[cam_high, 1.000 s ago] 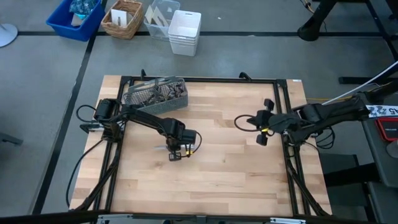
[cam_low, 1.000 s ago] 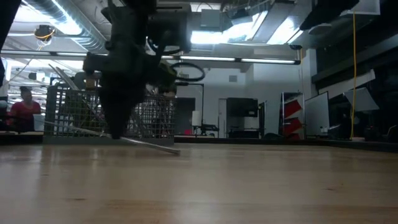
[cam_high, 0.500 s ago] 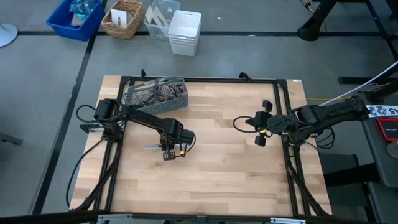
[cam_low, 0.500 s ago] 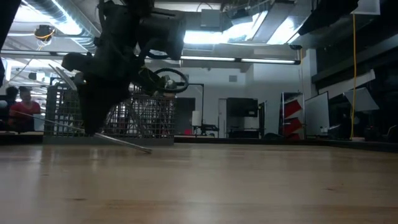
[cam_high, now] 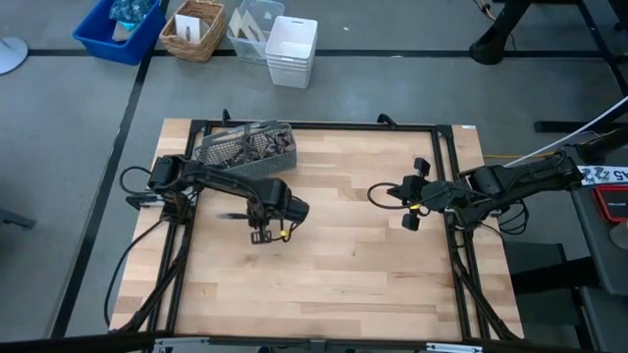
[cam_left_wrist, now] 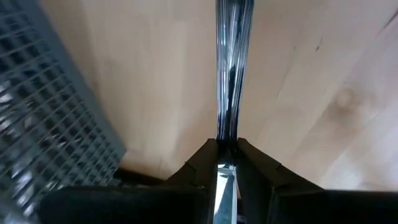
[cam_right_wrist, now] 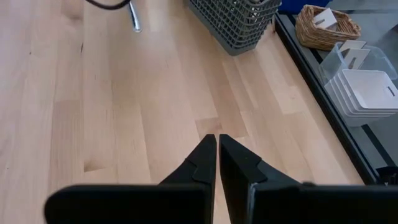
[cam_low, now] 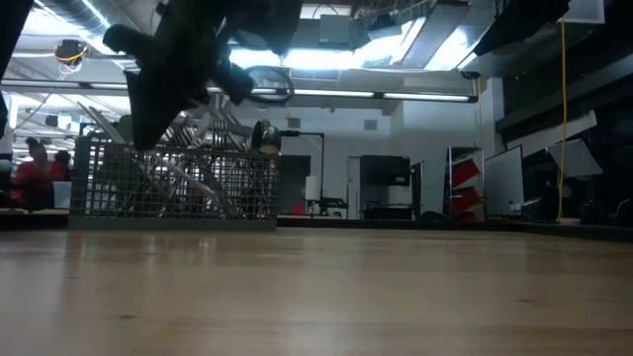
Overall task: Sort silverware
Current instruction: Put the silver table knife into the silverware rack
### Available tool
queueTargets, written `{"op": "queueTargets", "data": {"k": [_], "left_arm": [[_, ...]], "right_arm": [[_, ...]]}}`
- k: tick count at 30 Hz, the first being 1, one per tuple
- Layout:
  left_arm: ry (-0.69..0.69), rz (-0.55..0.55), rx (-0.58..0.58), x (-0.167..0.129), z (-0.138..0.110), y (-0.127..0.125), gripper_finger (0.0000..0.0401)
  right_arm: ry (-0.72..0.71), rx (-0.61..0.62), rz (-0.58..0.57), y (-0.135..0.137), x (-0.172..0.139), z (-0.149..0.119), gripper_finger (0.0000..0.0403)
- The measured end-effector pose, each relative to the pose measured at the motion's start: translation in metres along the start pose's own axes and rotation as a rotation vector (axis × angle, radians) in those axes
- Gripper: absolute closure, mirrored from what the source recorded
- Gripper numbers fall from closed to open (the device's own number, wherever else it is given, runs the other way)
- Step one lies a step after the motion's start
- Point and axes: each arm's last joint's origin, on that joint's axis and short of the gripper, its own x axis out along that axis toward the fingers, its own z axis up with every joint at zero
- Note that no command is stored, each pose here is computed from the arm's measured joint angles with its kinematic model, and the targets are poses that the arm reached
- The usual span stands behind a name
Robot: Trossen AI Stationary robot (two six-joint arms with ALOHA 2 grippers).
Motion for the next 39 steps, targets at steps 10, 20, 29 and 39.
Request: {"op": "queueTargets", "data": {"k": [10, 20, 29, 39], "left_arm": [[-0.058, 0.011, 0.01, -0.025, -0.001, 0.005, 0.0358], [-0.128, 0.005, -0.017, -0.042, 0.004, 0.02, 0.0358], [-0.155, 0.005, -0.019, -0.049, 0.009, 0.039, 0.0358], [-0.215, -0.011, -0.068, -0.062, -0.006, 0.06, 0.0358]], "right_arm": [[0.0, 0.0, 0.0, 0.0, 0.0, 0.0, 0.0379], [-0.031, 0.008, -0.001, -0.007, -0.012, -0.003, 0.0379], [-0.047, 0.016, 0.003, -0.016, -0.025, -0.008, 0.0379], [-0.012, -0.002, -0.006, -0.016, -0.025, -0.012, 0.0379]]}}
